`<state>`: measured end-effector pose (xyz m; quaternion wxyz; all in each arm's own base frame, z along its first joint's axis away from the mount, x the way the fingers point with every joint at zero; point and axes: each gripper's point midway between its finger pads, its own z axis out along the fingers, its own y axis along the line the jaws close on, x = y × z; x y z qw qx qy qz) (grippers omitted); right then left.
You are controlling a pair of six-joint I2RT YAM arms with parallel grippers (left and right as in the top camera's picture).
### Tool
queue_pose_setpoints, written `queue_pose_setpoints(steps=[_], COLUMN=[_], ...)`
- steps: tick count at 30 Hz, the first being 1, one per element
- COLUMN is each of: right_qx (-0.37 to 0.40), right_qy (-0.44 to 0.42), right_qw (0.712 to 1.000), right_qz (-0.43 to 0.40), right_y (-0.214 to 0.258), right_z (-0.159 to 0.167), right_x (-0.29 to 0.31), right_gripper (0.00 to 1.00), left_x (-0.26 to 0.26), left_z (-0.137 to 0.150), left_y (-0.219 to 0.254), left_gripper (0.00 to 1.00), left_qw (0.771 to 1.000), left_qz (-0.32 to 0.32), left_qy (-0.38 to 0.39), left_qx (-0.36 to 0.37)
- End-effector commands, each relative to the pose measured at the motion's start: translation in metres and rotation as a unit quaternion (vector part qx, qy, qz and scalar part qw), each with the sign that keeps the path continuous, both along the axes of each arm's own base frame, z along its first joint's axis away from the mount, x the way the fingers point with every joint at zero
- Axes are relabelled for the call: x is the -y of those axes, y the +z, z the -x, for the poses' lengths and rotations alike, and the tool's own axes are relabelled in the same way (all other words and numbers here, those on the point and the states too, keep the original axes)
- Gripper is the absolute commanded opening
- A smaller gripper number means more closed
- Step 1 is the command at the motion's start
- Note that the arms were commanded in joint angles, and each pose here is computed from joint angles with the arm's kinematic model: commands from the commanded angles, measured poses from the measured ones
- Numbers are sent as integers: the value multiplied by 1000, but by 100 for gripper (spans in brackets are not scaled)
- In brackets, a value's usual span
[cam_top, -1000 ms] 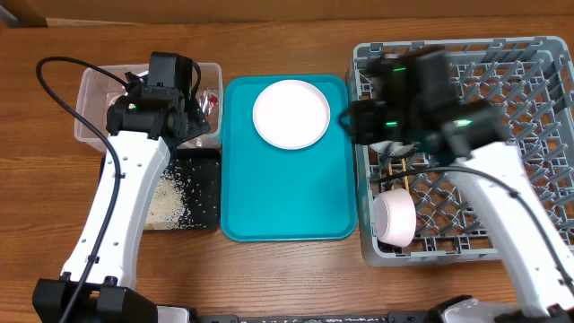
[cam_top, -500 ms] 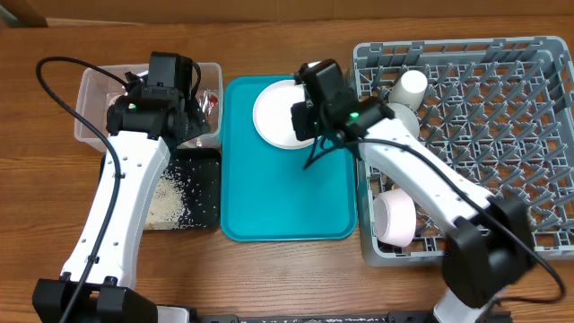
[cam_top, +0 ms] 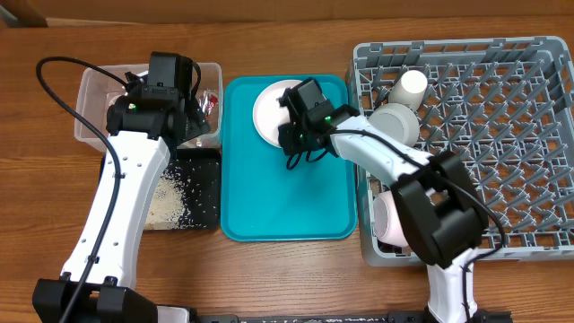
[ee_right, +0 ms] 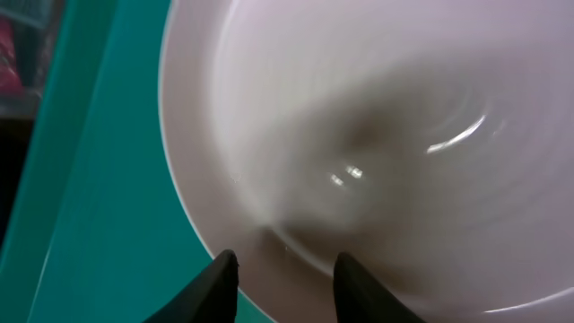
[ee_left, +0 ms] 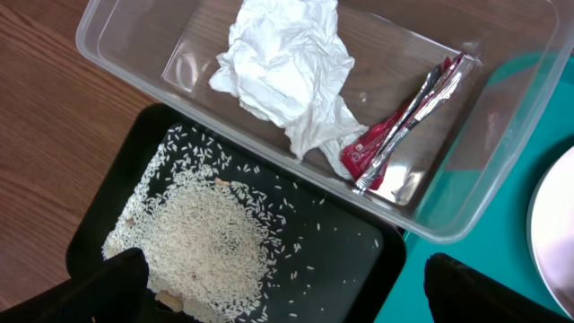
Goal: Sort waste into correct bins and load items into the dishwasher
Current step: 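Move the right gripper to the white plate and grasp its edge, then lift the white plate and carry it right over the rack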
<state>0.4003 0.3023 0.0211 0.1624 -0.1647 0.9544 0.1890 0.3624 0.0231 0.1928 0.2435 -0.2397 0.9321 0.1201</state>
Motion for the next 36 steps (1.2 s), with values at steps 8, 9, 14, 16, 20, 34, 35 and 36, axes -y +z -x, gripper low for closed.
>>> queue_pose_setpoints(steps=[8,9,14,16,20,34,35,36], right_qx=[-169,-185,-212,-205,-178,0,1,1], right_qy=[96,98,111,112,107,-1,-5,-7], right_qw=[974,971,966,967,971,995,994,993], right_qz=[-119,-119,-97,-101,-118,98,112,117], right_y=[9,10,5,10,43,111,106,102], right_z=[81,89,108,105,85,14,13,13], right_x=[-46,-45,-40,-43,-44,34,39,41], right_gripper=[43,43,46,47,47,47,47,47], left_x=[2,2,2,2,2,2,2,2], left_z=[-2,-2,-2,-2,-2,-2,-2,-2], left_y=[6,6,6,6,6,6,6,6], left_gripper=[100,100,100,100,100,100,100,100], left_qw=[1000,1000,1000,1000,1000,1000,1000,1000], left_qz=[-3,-3,-3,-3,-3,-3,-3,-3], left_qy=[-7,-7,-7,-7,-7,-7,-7,-7], left_qx=[6,6,6,6,6,6,6,6])
